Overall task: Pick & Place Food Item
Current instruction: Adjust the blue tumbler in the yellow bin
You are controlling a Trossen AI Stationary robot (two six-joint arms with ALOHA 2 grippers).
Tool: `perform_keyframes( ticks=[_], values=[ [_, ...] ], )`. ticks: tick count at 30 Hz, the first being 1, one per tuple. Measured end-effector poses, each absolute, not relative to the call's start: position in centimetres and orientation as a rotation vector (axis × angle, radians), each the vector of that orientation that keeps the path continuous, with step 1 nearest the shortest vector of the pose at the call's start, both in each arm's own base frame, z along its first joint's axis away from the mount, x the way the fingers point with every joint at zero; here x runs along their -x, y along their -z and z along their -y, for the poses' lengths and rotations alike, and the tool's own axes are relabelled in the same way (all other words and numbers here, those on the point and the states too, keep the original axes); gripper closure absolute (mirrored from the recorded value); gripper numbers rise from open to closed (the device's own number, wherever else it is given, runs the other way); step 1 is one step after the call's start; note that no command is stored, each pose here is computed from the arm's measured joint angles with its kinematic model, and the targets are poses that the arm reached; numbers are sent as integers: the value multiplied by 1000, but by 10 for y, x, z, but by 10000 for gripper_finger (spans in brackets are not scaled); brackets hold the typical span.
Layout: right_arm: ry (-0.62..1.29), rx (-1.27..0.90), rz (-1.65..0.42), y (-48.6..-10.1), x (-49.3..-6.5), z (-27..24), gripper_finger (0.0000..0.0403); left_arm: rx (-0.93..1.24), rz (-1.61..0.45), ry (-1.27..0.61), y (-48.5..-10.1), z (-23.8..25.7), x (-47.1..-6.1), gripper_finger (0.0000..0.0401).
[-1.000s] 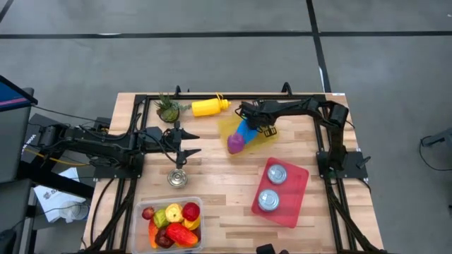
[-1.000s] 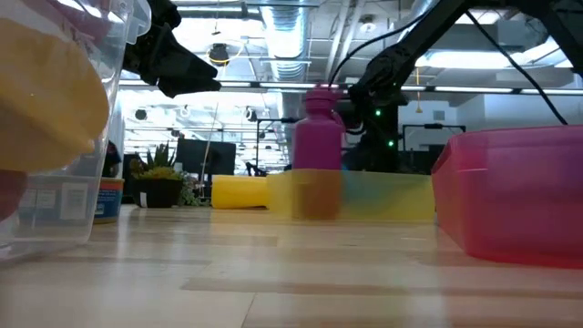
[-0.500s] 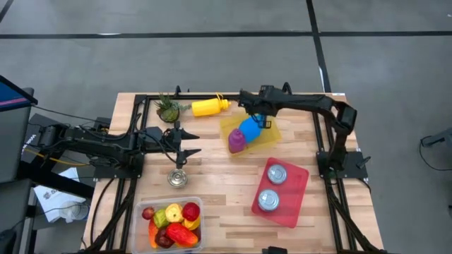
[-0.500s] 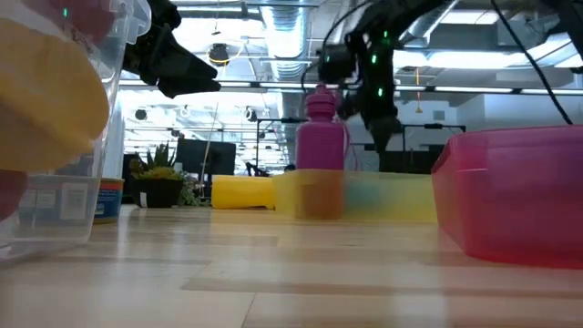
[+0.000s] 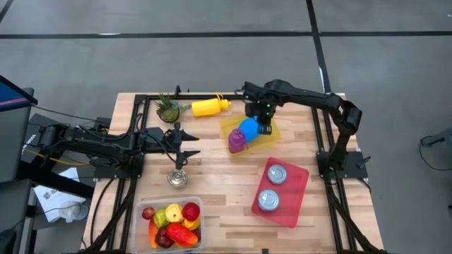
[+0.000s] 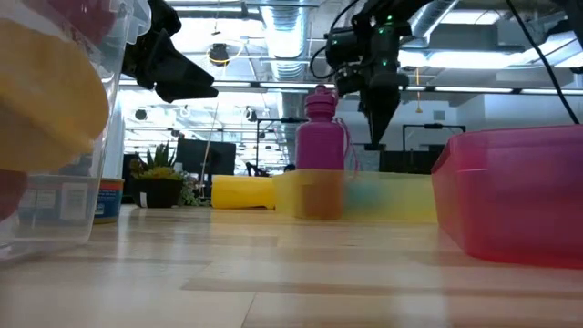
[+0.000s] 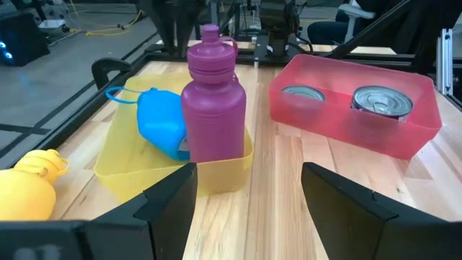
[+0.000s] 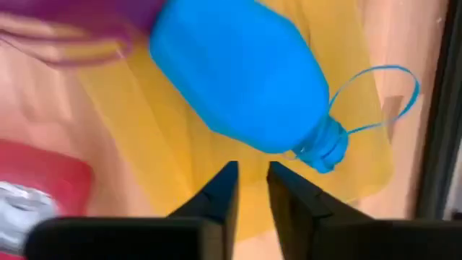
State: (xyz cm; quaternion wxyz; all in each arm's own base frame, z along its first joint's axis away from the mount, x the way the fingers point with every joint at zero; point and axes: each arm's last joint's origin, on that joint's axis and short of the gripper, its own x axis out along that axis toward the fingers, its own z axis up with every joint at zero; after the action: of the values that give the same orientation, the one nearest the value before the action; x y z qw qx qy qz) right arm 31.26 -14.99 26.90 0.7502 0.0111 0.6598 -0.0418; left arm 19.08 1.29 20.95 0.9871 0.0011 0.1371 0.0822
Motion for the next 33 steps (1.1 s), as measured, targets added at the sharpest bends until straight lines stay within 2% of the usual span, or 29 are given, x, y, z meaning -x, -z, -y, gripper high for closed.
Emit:
perform_keyframes(
  ticks=[4,11,15,20,33],
  values=[
    [24,100,-1488,-257,-321,146,284,-6,-278,-165,-209,-13,-191,160],
    [-59,177,-1541,-227,-335,155,133,-24,-280,-162,-209,-13,-191,160],
    [-88,197,-1568,-213,-337,167,77,-24,-280,-162,-209,-13,-191,160],
    [-142,229,-1583,-202,-336,177,53,-27,-280,-162,-209,-13,-191,160],
    [-275,358,-1518,-197,-344,177,56,-30,-279,-165,-209,-13,-191,160]
  ],
)
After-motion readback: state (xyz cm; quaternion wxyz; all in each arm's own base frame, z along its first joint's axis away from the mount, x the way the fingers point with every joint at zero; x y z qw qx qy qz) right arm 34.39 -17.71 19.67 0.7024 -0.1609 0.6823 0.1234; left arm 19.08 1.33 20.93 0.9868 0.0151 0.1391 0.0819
